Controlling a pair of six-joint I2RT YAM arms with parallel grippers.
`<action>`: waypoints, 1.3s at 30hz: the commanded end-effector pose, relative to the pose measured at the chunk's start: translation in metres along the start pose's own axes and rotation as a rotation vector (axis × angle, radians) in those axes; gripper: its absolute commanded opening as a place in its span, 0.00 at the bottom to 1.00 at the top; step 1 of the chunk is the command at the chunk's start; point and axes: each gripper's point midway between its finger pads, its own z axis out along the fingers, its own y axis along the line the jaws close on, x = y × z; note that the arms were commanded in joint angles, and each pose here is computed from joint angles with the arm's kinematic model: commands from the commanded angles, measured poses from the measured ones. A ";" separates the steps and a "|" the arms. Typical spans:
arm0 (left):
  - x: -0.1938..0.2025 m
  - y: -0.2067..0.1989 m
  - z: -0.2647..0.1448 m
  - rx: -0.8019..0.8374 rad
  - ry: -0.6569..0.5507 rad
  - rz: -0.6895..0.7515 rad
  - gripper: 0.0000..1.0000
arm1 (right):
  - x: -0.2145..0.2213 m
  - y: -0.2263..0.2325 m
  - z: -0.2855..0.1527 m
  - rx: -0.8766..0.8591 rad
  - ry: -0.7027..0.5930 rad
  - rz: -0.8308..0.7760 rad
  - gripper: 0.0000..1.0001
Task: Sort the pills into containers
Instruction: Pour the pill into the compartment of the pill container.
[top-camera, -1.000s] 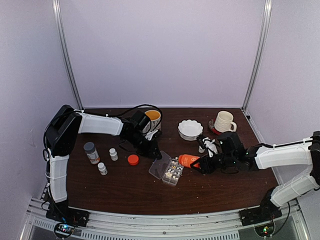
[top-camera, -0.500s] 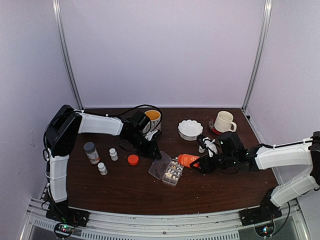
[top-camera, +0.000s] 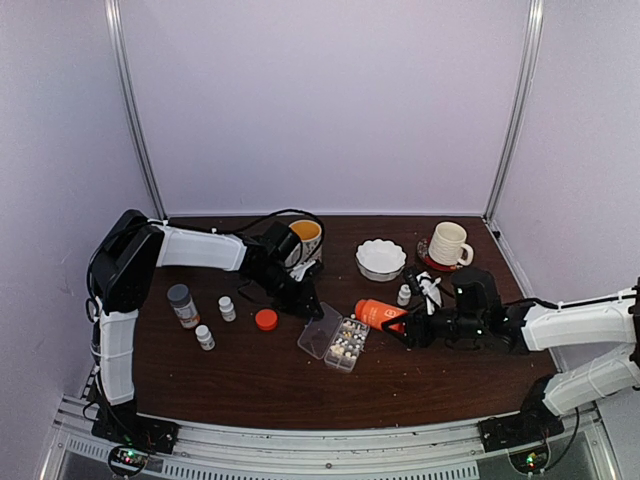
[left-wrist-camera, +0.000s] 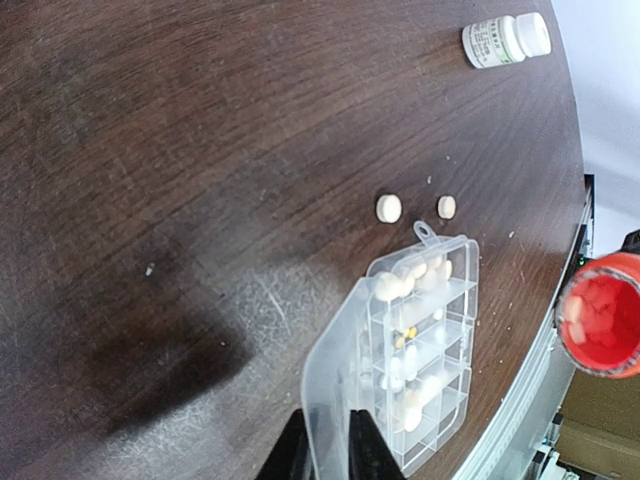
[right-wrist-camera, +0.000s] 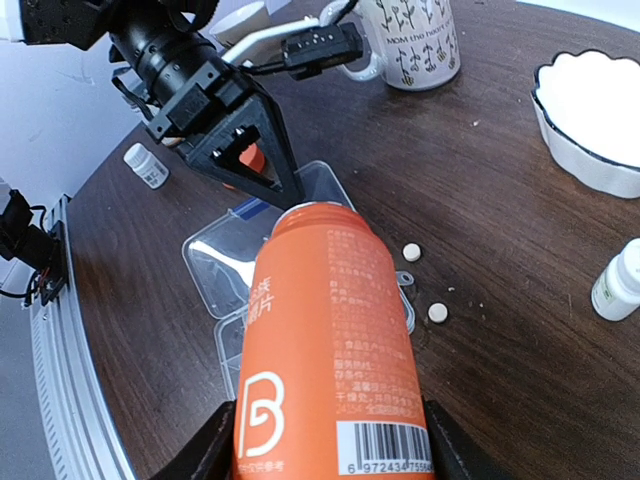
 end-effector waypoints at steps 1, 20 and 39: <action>-0.011 -0.015 -0.011 0.011 -0.039 0.050 0.21 | -0.025 0.017 -0.013 -0.085 -0.157 -0.044 0.00; -0.023 -0.028 -0.058 -0.098 -0.135 0.102 0.52 | -0.105 0.063 -0.110 -0.209 -0.725 -0.232 0.00; 0.001 0.037 -0.111 -0.542 -0.134 0.093 0.60 | -0.213 0.150 -0.269 -0.399 -1.305 -0.379 0.00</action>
